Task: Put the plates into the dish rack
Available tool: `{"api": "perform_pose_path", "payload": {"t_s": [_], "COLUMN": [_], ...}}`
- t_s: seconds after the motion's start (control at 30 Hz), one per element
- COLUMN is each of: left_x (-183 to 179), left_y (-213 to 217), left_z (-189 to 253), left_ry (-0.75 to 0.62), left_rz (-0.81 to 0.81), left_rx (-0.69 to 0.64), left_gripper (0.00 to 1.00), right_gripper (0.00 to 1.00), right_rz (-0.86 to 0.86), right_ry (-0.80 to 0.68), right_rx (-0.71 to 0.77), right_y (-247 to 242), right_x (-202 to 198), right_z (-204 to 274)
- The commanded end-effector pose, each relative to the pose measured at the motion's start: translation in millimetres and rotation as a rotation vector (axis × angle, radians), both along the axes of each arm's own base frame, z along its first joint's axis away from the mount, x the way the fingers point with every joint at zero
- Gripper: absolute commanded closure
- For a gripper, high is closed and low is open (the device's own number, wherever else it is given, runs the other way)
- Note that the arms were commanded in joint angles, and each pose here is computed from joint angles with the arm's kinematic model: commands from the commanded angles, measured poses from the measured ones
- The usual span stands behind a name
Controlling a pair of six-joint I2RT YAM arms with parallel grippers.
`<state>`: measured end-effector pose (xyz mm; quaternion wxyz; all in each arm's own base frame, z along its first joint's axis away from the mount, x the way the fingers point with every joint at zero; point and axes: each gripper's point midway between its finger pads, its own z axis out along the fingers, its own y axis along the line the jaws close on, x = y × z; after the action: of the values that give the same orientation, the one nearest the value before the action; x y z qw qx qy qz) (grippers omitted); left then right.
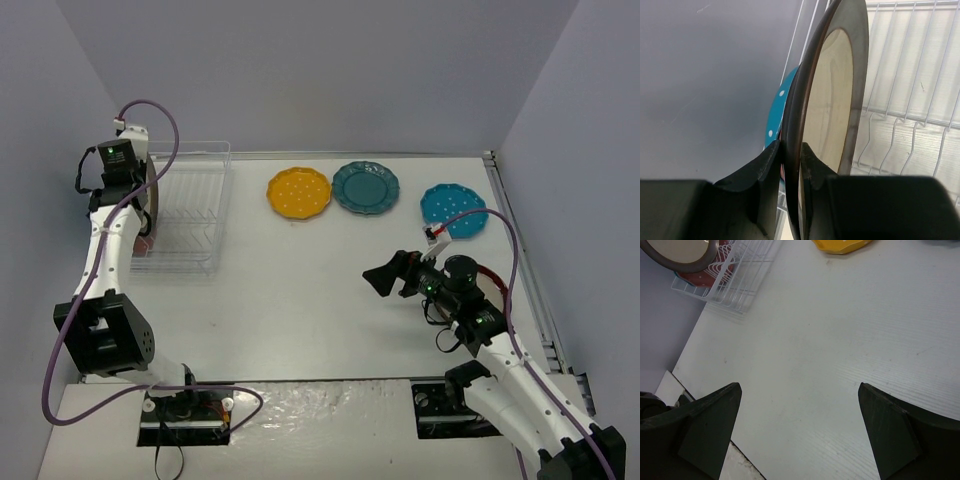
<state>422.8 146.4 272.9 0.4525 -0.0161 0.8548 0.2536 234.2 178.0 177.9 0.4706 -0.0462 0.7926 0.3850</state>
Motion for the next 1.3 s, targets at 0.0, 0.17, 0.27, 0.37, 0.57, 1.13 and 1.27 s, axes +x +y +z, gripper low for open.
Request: {"api": "perform_pose_path", "payload": {"t_s": [0.0,0.17,0.27,0.37,0.57,1.13,1.27], "left_x": [10.5,5.3,2.0,0.5,0.9,14.6,19.5], "left_y": [13.1,17.4,16.5,13.1,18.9,18.1,15.9], "left_z": [97.6,108.9,117.5,127.1,124.3,95.4,73.5], "left_ry": [-0.301,-0.307,-0.338,-0.365,-0.337,-0.291,-0.269], "left_rz": [0.013,0.019,0.015,0.003,0.020,-0.034,-0.044], "left_rx": [0.130,0.184,0.192,0.189,0.224,0.270,0.238], "left_gripper": [1.00,1.00,1.00,1.00,1.00,1.00,1.00], "right_gripper": [0.00,0.00,0.00,0.00,0.00,0.00,0.00], "right_rz": [-0.001,-0.003,-0.002,0.001,0.002,0.005,0.003], "right_ry": [-0.076,-0.071,-0.070,-0.068,-0.076,-0.069,-0.066], "right_rx": [0.010,0.008,0.008,0.009,0.013,0.015,0.011], "right_y": [2.8,2.4,2.6,2.9,3.1,3.4,3.1], "right_x": [8.7,9.4,9.5,9.2,9.1,8.0,8.8], "right_z": [19.5,18.3,18.2,17.8,21.9,19.9,18.2]}}
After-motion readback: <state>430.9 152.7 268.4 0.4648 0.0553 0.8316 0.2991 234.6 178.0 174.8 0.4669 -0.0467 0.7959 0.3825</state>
